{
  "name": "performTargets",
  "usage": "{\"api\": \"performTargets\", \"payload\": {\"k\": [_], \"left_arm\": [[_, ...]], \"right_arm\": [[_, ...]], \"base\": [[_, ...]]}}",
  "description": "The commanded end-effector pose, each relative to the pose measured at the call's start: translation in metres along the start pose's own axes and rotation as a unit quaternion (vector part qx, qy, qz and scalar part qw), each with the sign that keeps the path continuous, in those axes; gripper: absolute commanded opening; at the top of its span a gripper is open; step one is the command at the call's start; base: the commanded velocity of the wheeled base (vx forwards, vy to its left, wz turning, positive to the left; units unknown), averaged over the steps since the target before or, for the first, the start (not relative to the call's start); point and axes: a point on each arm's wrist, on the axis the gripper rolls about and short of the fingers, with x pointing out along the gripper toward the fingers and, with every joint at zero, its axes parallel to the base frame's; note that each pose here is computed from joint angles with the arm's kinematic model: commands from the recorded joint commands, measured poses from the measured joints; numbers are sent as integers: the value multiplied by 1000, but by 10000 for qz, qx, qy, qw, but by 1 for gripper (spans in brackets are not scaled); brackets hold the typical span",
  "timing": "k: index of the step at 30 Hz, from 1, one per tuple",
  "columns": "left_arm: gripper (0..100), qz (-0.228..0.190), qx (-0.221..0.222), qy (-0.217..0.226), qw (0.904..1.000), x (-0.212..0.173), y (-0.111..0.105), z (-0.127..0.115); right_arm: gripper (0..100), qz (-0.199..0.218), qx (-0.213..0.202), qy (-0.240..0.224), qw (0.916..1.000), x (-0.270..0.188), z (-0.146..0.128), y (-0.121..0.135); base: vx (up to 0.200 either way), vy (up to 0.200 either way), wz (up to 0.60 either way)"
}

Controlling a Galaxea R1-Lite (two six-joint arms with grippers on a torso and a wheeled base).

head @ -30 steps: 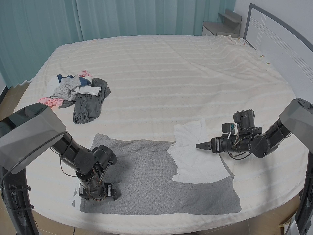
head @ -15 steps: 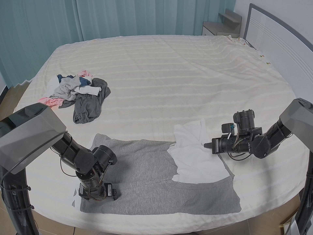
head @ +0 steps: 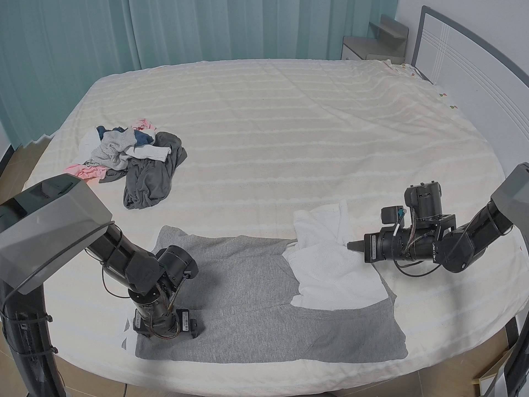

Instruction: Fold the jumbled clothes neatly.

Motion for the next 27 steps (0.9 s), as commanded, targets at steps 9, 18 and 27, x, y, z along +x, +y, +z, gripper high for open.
{"api": "performTargets", "payload": {"k": [9, 18, 27], "left_arm": [[100, 16, -24, 10, 10000, 1, -1, 0], [100, 16, -24, 10, 10000, 1, -1, 0], [100, 16, -24, 10, 10000, 1, -1, 0]], "right_arm": [[0, 136, 123, -48, 9998, -42, -38, 16], [0, 235, 234, 210, 9992, -62, -58, 17], [0, 190, 480, 1069, 9929, -70, -103, 14]], "base": [[0, 0, 0], [0, 0, 0], [0, 0, 0]]}}
